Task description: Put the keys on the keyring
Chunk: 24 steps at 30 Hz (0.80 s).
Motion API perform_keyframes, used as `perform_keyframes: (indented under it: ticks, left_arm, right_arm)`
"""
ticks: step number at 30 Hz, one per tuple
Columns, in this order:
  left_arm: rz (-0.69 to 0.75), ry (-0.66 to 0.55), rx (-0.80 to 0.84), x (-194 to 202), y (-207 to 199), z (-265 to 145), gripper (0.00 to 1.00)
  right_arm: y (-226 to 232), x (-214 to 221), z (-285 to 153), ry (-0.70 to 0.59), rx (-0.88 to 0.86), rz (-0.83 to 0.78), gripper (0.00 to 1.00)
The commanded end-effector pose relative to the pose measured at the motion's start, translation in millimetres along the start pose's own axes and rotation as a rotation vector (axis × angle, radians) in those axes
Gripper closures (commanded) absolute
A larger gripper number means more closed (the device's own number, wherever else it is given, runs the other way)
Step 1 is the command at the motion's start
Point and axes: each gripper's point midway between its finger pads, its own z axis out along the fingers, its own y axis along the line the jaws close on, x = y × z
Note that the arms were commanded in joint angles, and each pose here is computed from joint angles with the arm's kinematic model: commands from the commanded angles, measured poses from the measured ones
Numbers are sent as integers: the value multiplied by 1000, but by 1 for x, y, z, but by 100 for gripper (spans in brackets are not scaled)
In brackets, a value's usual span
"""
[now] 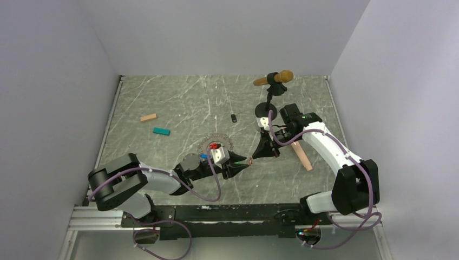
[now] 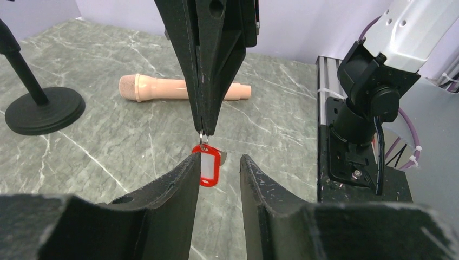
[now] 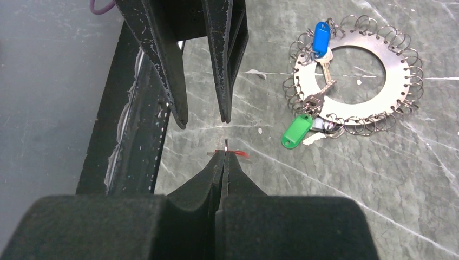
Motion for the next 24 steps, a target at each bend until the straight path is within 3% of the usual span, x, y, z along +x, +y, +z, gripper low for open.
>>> perform_keyframes:
  ticks: [1, 10, 24]
  left_arm:
    - [44, -68, 22, -24, -1, 12, 62]
    - [41, -51, 29, -19, 1, 22, 69]
    - [41, -10, -14, -5, 9, 19, 69]
  right_arm:
    - [5, -12, 0, -52, -17, -58, 100]
    - [6, -12, 1, -56, -21, -65, 100]
    - [7, -12, 1, -56, -25, -66, 100]
